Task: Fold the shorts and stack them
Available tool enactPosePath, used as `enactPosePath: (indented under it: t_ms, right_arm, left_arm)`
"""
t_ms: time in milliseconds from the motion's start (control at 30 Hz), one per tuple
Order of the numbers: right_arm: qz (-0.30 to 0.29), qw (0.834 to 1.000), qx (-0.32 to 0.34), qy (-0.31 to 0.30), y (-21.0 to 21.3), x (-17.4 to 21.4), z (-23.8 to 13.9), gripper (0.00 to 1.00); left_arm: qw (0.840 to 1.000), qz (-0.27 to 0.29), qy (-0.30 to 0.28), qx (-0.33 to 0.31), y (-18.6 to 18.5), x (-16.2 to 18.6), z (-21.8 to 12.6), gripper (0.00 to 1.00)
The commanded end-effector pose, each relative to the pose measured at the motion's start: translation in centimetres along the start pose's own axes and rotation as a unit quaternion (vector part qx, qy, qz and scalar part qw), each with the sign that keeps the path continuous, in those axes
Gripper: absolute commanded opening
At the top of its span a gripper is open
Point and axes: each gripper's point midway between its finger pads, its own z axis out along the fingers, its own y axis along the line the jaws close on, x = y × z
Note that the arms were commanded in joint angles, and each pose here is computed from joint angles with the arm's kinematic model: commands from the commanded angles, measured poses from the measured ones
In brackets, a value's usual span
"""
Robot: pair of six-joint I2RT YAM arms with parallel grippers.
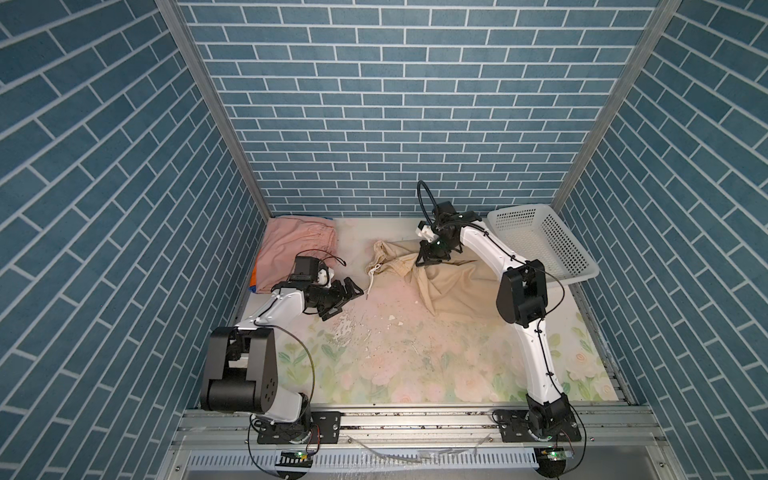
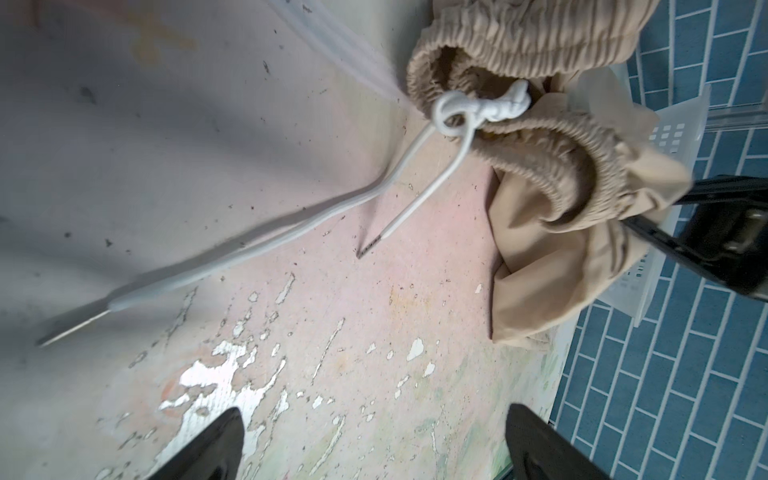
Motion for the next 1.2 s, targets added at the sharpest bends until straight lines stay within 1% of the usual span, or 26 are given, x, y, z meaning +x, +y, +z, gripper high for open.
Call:
enactPosePath:
  t_ms: [0, 67, 100, 167, 233, 333, 400, 500, 600, 633, 667, 833, 967, 1167]
  right_arm:
    - [-0.011, 0.997, -0.029, 0.068, 2.8, 3.7, 2.6, 0.23]
    - [-0.011, 0.997, -0.03, 0.068, 2.9, 4.0, 2.8, 0.32]
    - [-0.012, 0.997, -0.027, 0.07, 2.9, 4.2, 2.8, 0.41]
    - [-0.014, 0.997, -0.018, 0.073, 2.9, 4.8, 2.5, 0.53]
    - [-0.013, 0.998, -0.006, 0.062, 2.7, 5.4, 1.8, 0.63]
    - [-0.01, 0.999, 0.009, 0.033, 2.6, 6.4, -0.2, 0.76]
    - [-0.009, 1.0, 0.017, 0.02, 2.4, 7.4, -1.6, 0.79]
    - [0.0, 0.999, 0.043, 0.016, 1.0, 9.3, -2.8, 0.83]
    - [0.016, 0.998, 0.056, 0.002, -0.3, 10.9, -4.1, 0.85]
    - [0.021, 0.998, 0.057, -0.003, -0.6, 11.4, -4.5, 0.86]
    - [0.027, 0.998, 0.059, -0.008, -0.9, 11.7, -4.9, 0.88]
    - [0.049, 0.996, 0.071, -0.024, -2.6, 13.7, -6.3, 0.88]
    - [0.059, 0.995, 0.07, -0.026, -3.4, 14.8, -6.3, 0.89]
    - [0.064, 0.996, 0.063, -0.027, -3.7, 15.4, -6.0, 0.89]
  left_arm:
    - [1.0, 0.001, 0.009, 0.009, -1.5, 1.1, 1.4, 1.0]
    - [0.999, -0.013, 0.012, 0.05, -3.7, 1.7, 2.7, 1.0]
    - [0.997, -0.025, 0.012, 0.077, -5.1, 2.0, 3.5, 1.0]
    - [0.993, -0.047, 0.004, 0.11, -7.1, 2.3, 4.6, 1.0]
    - [0.99, -0.058, -0.005, 0.129, -8.7, 2.5, 5.6, 1.0]
    - [0.989, -0.075, -0.015, 0.129, -9.1, 2.4, 7.2, 1.0]
    - [0.989, -0.08, -0.02, 0.123, -8.6, 2.1, 8.1, 1.0]
    - [0.992, -0.079, -0.024, 0.099, -7.3, 1.9, 9.2, 1.0]
    - [0.994, -0.073, -0.037, 0.079, -6.3, 1.5, 10.0, 0.95]
    - [0.994, -0.072, -0.041, 0.072, -6.0, 1.4, 10.2, 0.92]
    - [0.996, -0.054, -0.045, 0.062, -5.7, 1.3, 10.3, 0.88]
    - [0.998, -0.021, -0.052, 0.01, -3.9, 1.1, 10.6, 0.66]
    - [0.998, -0.005, -0.054, -0.013, -3.0, 0.7, 11.4, 0.63]
    - [0.998, 0.005, -0.063, -0.012, -3.5, -0.7, 12.9, 0.62]
